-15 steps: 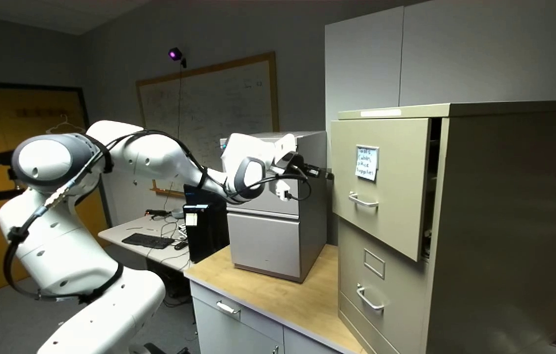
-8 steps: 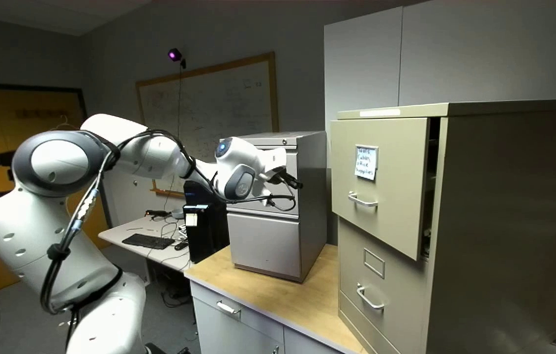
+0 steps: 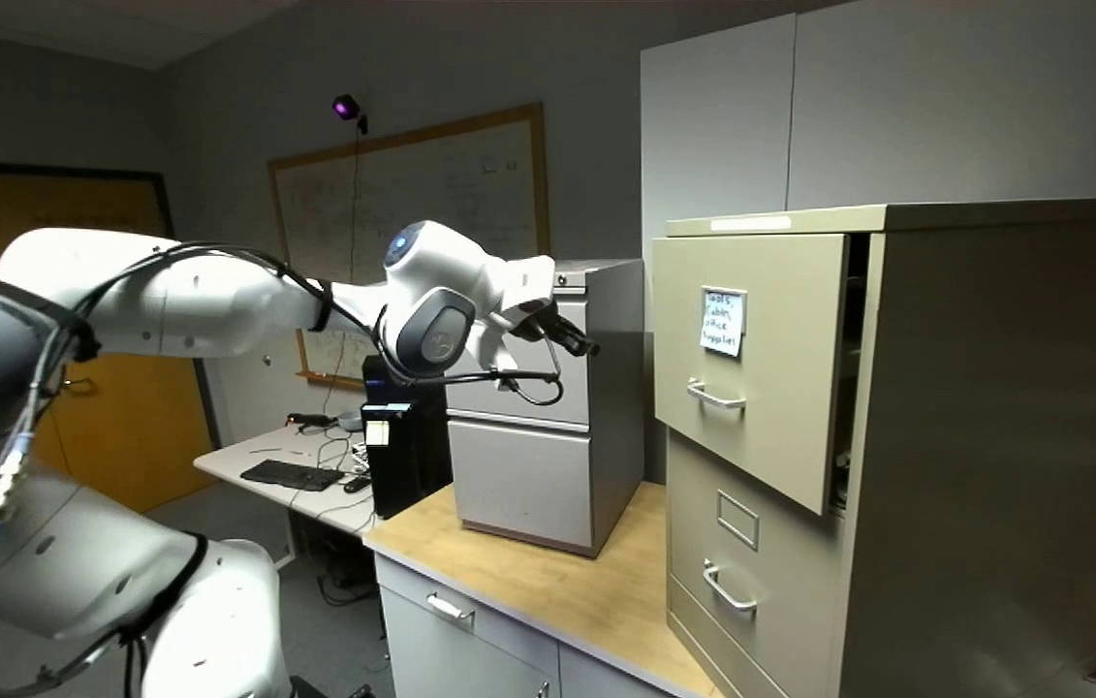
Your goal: Close the top drawer of the right cabinet
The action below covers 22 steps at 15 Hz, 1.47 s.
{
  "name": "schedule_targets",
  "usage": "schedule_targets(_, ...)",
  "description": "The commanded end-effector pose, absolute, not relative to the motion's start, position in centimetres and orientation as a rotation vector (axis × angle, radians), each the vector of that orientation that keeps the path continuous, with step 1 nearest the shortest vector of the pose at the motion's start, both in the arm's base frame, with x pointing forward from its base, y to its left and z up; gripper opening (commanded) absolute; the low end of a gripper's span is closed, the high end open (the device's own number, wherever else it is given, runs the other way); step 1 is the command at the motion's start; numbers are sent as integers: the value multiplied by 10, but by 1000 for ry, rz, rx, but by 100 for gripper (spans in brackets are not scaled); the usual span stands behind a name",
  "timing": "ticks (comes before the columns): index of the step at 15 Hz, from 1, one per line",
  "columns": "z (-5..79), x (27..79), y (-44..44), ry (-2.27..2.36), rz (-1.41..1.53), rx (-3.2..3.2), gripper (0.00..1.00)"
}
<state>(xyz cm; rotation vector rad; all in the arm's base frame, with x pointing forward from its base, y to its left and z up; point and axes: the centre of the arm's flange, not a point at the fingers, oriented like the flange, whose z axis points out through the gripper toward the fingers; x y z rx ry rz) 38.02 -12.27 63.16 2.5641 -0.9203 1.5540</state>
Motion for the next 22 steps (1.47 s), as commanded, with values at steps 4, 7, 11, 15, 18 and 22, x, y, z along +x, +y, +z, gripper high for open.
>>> schedule_targets(4, 663, 290, -167, -1071, 1557, 2421, 0)
schedule_targets(7, 671, 300, -182, -1021, 1648, 2319, 0)
schedule_targets(11, 674, 338, -195, -933, 1749, 2246, 0)
schedule_targets(15, 658, 391, -201, -866, 1785, 2265, 0)
schedule_targets(18, 647, 430, -201, -810, 1786, 2285, 0)
schedule_targets(22, 636, 469, -212, -758, 1767, 2256, 0)
